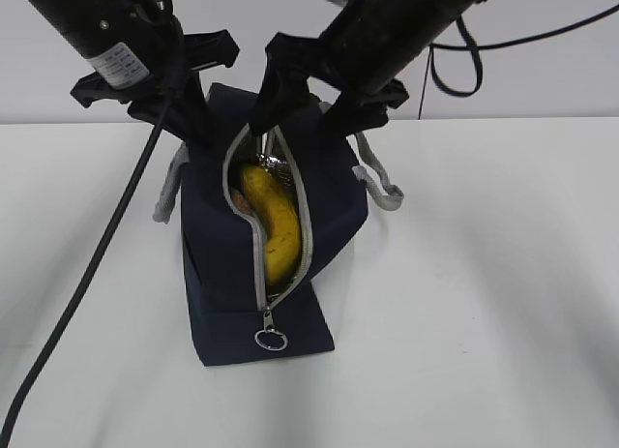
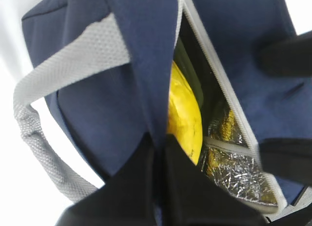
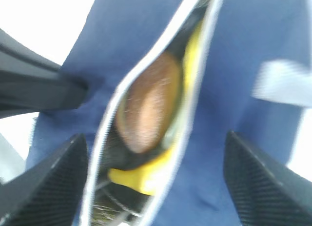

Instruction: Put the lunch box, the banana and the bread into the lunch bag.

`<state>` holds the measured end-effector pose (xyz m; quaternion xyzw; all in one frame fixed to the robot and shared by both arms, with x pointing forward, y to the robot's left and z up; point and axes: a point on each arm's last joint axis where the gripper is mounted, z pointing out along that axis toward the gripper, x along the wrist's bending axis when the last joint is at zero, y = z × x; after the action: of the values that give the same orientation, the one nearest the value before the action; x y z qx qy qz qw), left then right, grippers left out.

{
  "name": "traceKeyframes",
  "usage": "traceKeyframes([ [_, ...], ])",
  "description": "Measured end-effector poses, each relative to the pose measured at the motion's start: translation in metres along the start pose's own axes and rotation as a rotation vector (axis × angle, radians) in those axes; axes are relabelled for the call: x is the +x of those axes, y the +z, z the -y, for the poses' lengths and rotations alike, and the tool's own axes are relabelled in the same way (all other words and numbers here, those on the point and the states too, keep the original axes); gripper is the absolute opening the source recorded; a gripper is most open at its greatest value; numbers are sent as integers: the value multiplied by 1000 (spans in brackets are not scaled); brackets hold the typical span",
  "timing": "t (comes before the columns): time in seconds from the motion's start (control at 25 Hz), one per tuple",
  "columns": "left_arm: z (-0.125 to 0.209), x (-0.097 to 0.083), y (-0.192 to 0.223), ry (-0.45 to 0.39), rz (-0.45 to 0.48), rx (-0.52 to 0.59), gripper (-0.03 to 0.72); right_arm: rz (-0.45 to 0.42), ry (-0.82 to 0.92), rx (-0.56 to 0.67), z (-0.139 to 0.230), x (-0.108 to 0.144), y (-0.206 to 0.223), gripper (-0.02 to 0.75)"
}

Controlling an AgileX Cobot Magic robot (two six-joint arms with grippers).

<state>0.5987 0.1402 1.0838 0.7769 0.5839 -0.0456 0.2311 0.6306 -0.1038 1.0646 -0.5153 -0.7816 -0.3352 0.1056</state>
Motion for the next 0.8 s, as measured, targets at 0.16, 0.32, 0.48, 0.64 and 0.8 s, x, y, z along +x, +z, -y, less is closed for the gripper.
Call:
traceKeyframes([
  [0.16, 0, 0, 0, 0, 0, 1, 0, 107, -59, -40, -8, 8, -31, 661],
  [0.32, 0, 0, 0, 0, 0, 1, 0, 194, -80, 15, -4, 4, -37, 617],
  [0.48, 0, 0, 0, 0, 0, 1, 0, 233, -73, 43, -3, -2, -34, 550],
  [0.64, 0, 0, 0, 0, 0, 1, 0, 219, -56, 67, -2, -7, -25, 523],
  [0.8, 0, 0, 0, 0, 0, 1, 0, 195, -26, 106, -1, -14, -10, 515],
])
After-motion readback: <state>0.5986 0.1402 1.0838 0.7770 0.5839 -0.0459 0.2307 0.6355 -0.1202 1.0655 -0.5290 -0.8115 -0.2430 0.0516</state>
